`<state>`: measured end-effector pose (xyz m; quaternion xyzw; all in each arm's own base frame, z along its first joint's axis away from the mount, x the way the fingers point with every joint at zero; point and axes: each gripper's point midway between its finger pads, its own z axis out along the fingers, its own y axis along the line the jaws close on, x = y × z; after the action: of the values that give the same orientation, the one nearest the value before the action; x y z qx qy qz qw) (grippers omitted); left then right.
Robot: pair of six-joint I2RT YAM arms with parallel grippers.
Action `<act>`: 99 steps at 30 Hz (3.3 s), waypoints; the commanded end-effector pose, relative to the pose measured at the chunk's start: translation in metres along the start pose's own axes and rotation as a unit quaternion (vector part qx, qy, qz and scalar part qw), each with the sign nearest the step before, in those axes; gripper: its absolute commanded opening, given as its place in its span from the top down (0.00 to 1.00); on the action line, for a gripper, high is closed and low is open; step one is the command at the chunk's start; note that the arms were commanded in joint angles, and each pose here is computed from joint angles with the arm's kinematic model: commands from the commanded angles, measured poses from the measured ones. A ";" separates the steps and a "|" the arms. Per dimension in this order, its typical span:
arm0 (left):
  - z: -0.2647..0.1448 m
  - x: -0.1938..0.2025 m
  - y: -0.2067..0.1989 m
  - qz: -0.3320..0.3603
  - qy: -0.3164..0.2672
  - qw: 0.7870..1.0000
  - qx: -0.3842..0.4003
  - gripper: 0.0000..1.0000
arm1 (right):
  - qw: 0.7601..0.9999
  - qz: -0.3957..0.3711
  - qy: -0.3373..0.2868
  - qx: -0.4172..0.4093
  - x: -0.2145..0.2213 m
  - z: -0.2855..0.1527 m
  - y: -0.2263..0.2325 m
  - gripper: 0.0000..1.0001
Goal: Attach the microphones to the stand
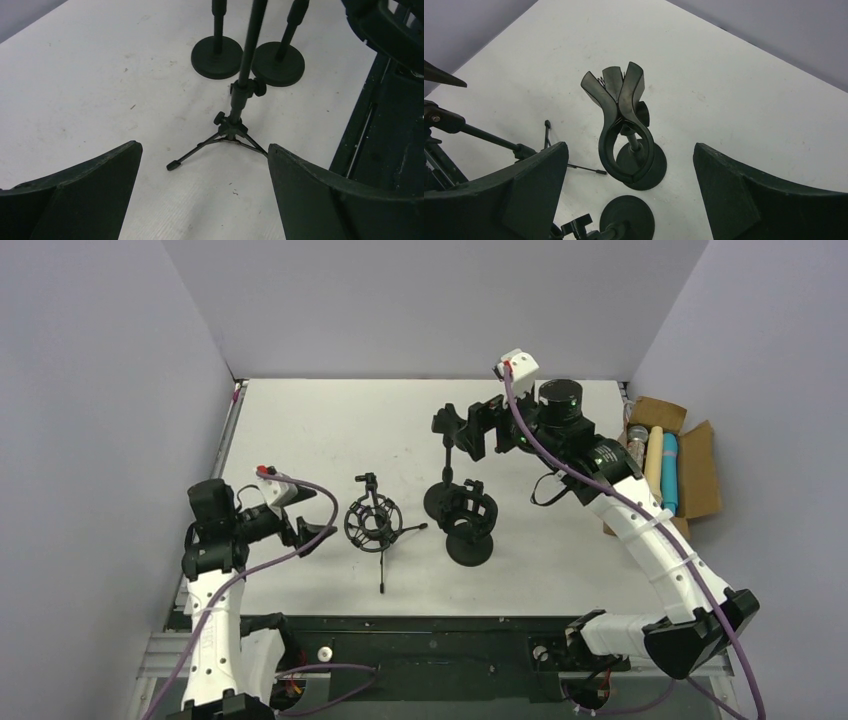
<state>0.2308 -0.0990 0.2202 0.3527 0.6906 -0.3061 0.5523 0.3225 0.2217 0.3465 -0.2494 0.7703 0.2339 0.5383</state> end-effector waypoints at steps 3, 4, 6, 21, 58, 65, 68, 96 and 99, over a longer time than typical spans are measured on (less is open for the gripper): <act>0.001 0.014 -0.036 0.045 0.012 0.998 0.041 0.04 | 0.999 -0.038 0.014 -0.027 -0.009 0.012 0.018 0.09; 0.004 0.016 -0.043 0.044 0.012 0.998 0.050 0.04 | 0.999 -0.041 0.025 -0.026 -0.005 0.019 0.018 0.09; 0.011 0.009 -0.046 0.040 -0.004 0.998 0.042 0.04 | 0.998 -0.052 0.034 -0.021 -0.006 0.024 0.017 0.09; 0.060 -0.033 -0.051 0.067 -0.105 0.992 -0.009 0.04 | 0.995 -0.063 0.061 0.036 0.005 0.060 -0.007 0.80; 0.087 -0.026 -0.036 0.019 -0.202 0.979 -0.016 0.03 | 0.963 0.055 -0.146 0.219 -0.089 0.152 -0.160 1.00; 0.095 -0.026 -0.036 0.056 -0.198 0.979 0.004 0.39 | 0.970 0.064 -0.125 0.198 -0.075 0.155 -0.152 0.45; 0.101 -0.024 -0.033 0.068 -0.191 0.979 0.006 0.41 | 0.970 0.065 -0.129 0.197 -0.078 0.144 -0.148 0.35; 0.136 -0.046 0.031 0.121 -0.133 0.984 0.006 1.00 | 0.963 0.073 -0.145 0.213 -0.049 0.012 -0.113 0.18; 0.145 -0.055 0.074 0.107 -0.124 0.986 -0.021 1.00 | 0.965 0.073 -0.140 0.210 -0.042 0.002 -0.105 0.18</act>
<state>0.3292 -0.2027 0.2106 0.3779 0.5926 -0.3180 0.6363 0.4210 0.1571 0.3490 -0.0544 0.7594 0.1319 0.6348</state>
